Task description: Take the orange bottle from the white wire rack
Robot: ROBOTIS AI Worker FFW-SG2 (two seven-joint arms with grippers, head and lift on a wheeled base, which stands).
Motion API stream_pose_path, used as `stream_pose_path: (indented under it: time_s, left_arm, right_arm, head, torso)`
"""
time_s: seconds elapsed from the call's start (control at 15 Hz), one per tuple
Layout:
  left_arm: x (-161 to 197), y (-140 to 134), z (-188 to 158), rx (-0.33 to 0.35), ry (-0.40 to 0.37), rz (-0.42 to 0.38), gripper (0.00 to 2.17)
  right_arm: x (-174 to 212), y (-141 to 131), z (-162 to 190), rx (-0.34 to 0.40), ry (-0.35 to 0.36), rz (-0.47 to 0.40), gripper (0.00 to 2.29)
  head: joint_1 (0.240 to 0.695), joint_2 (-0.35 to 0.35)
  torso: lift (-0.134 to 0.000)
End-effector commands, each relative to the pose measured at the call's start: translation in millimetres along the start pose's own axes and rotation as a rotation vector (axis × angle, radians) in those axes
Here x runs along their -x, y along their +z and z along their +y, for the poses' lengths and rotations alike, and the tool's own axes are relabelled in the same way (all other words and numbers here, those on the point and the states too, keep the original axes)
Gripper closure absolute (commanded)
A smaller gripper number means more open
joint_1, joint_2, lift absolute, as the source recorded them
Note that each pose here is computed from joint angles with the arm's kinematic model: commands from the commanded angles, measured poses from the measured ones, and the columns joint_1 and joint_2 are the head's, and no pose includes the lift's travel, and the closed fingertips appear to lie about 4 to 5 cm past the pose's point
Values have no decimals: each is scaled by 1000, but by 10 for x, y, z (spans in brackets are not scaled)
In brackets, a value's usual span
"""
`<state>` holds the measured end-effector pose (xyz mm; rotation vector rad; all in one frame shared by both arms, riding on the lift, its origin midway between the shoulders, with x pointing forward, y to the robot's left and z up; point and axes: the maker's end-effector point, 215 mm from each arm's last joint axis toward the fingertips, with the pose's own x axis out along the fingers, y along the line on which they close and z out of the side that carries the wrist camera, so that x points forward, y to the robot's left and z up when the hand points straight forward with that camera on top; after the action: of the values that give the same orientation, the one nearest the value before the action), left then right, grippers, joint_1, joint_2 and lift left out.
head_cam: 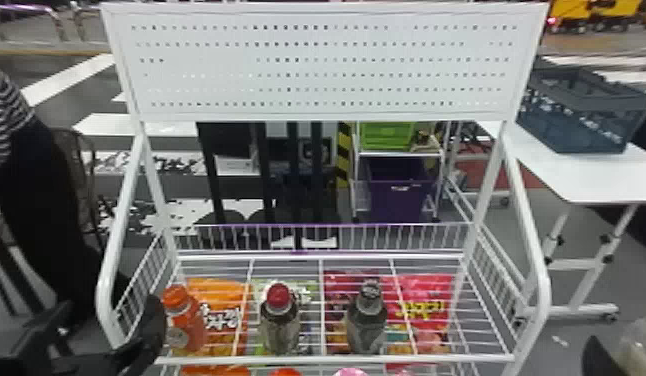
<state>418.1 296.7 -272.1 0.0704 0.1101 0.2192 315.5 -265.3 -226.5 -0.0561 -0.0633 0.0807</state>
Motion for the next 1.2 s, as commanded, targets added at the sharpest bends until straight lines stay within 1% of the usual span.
stream_pose_path:
  time_s: [0.0, 0.53, 0.6, 0.67, 0.8, 0.93, 1.0, 1.07, 1.13]
  left_arm:
    - [0, -6, -3, -1, -1, 2, 83]
    - [15, -35, -4, -1, -1, 7, 83]
    - [22, -86, -17, -1, -3, 16, 83]
    - [25, -154, -40, 3, -6, 19, 87]
    - [49, -456, -174, 27, -25, 27, 87]
    - [109, -692, -315, 81, -42, -10, 87]
    - [171, -794, -393, 106, -52, -43, 87]
    - [206, -854, -419, 131, -53, -75, 87]
    - [245, -975, -433, 148, -52, -93, 87]
  right_arm:
    - [2, 4, -1, 0, -1, -1, 1065]
    - [20, 47, 5, 1, 0, -10, 1065]
    - [20, 47, 5, 1, 0, -10, 1065]
    - [20, 47, 5, 1, 0, -10, 1065]
    - [22, 40, 3, 0, 0, -11, 1065]
    - [26, 25, -6, -2, -2, -8, 1065]
    - [26, 34, -6, -2, -2, -11, 1065]
    - [23, 30, -2, -3, -1, -11, 1065]
    - [23, 30, -2, -3, -1, -11, 1065]
  head:
    - [499, 0]
    - [499, 0]
    - [499, 0]
    - [499, 0]
    - [499, 0]
    - [499, 0]
    - [499, 0]
    - [499, 0]
    - [499, 0]
  torso:
    - [0]
    - [0]
    - [0]
    - [0]
    - [0]
    - [0]
    - [0]
    - [0]
    - [0]
